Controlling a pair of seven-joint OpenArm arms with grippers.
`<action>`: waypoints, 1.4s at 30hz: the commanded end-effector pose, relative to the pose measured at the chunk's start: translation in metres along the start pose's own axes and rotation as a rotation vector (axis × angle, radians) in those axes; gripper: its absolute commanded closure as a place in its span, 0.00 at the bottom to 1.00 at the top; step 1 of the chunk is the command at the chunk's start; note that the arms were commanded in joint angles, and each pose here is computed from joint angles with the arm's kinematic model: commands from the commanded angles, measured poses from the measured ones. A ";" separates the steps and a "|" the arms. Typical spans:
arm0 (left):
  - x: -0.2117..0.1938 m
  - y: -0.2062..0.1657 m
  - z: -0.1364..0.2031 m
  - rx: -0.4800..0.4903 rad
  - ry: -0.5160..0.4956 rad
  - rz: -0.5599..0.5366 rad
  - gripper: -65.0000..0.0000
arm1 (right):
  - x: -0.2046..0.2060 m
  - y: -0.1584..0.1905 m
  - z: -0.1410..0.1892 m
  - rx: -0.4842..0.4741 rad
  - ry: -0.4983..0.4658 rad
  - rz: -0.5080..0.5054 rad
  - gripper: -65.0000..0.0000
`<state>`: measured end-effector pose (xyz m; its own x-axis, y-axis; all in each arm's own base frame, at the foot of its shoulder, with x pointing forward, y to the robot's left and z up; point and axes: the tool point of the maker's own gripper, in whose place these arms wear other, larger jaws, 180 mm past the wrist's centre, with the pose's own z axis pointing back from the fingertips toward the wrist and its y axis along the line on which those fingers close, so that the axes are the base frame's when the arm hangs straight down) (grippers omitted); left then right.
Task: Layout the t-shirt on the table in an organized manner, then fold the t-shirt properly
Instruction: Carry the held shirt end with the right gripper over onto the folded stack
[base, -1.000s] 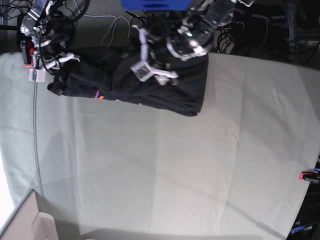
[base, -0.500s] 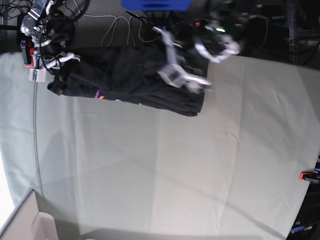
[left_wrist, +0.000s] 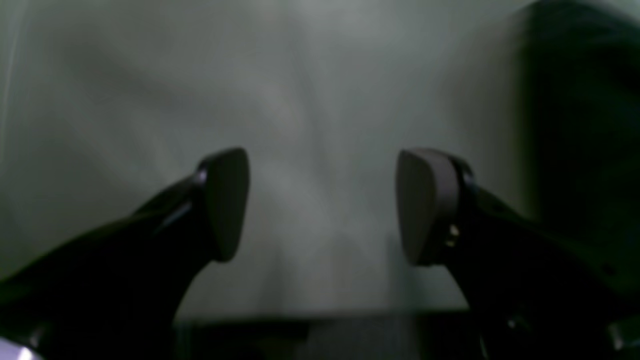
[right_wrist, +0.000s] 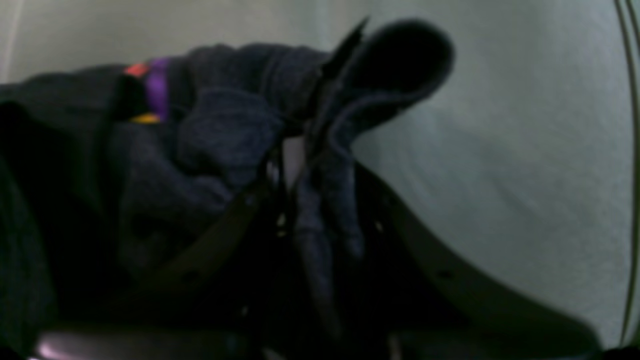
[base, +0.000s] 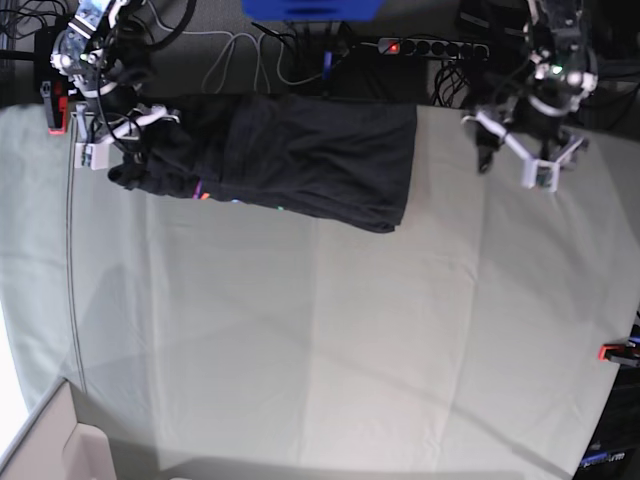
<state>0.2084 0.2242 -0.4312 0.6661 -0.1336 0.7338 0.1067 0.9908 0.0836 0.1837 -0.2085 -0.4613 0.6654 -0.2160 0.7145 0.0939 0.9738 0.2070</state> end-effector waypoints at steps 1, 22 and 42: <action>0.009 0.009 0.000 0.018 -0.034 0.006 0.31 | 0.011 0.001 0.004 0.012 -0.042 0.013 1.00; -0.010 0.024 -0.002 0.049 0.011 0.035 0.32 | 0.057 0.104 0.034 0.234 -0.153 0.242 1.00; -0.018 0.024 0.002 0.050 0.032 0.027 0.32 | 0.063 0.211 0.029 0.525 -0.190 0.306 1.00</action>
<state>0.1938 0.2452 -0.4502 0.7136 -0.0936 0.6942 0.0505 0.9953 0.0823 0.2172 -0.0226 -0.3684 0.5035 0.0450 0.8628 -0.4748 0.8487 0.2328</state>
